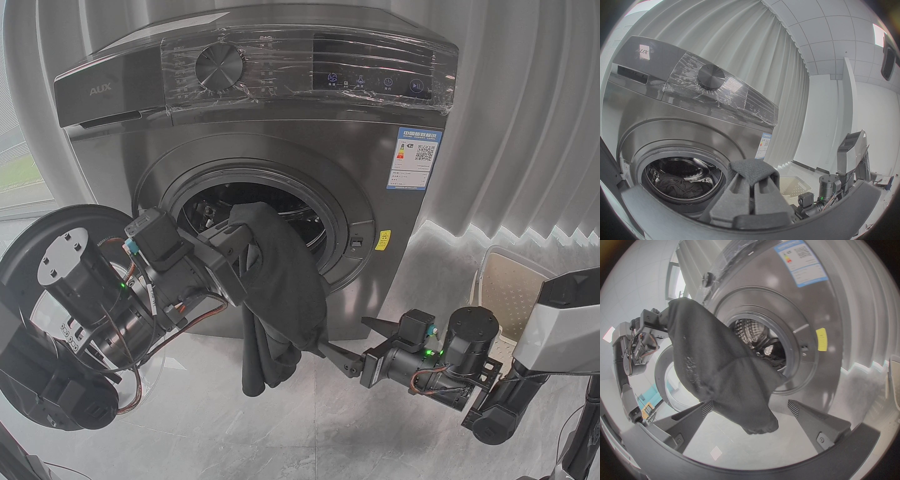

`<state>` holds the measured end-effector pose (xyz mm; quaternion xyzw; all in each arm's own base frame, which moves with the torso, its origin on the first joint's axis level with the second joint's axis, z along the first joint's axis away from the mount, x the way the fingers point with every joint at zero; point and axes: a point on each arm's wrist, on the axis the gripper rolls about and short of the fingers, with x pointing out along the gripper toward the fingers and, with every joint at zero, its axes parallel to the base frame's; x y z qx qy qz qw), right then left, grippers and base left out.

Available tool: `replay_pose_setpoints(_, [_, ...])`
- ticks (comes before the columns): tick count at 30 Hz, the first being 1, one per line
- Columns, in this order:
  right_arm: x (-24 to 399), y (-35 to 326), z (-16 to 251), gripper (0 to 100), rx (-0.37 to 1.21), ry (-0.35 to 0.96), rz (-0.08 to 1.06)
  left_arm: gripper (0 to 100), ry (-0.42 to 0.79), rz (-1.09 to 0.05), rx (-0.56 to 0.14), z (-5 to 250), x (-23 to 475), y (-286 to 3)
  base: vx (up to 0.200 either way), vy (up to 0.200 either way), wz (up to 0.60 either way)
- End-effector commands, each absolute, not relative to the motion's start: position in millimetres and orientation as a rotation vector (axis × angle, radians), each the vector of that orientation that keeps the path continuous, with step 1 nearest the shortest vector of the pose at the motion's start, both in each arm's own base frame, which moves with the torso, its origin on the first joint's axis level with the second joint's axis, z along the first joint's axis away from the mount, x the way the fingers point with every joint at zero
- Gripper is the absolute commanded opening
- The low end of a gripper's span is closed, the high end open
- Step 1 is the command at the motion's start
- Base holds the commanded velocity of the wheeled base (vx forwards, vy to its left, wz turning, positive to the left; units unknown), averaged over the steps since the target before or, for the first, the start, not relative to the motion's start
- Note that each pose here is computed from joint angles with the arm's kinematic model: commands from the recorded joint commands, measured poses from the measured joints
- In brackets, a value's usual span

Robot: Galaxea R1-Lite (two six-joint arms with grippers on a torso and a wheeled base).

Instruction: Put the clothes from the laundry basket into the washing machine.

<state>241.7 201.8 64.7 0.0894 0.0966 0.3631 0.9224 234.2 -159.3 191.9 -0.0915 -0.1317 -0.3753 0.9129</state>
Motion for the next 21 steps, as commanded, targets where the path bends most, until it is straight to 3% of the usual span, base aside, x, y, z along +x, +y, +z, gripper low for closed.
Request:
replay_pose_setpoints(1, [246,229,66,100,0.186,0.151,0.825,0,-0.272,-0.772,-0.19,193,237,-161,0.0,0.0,0.0])
replay_pose_setpoints(7, [265,249,62,100,0.19,0.097,0.864,0,-0.272,-0.759,-0.193,193,238,-162,0.0,0.0,0.0])
replay_pose_setpoints(13, [256,261,61,100,0.187,0.105,0.927,0,-0.266,-0.755,-0.192,192,239,-162,0.0,0.0,0.0])
replay_pose_setpoints(21, [253,259,57,100,0.171,0.119,0.924,0,-0.262,-0.738,-0.193,193,244,-164,0.0,0.0,0.0])
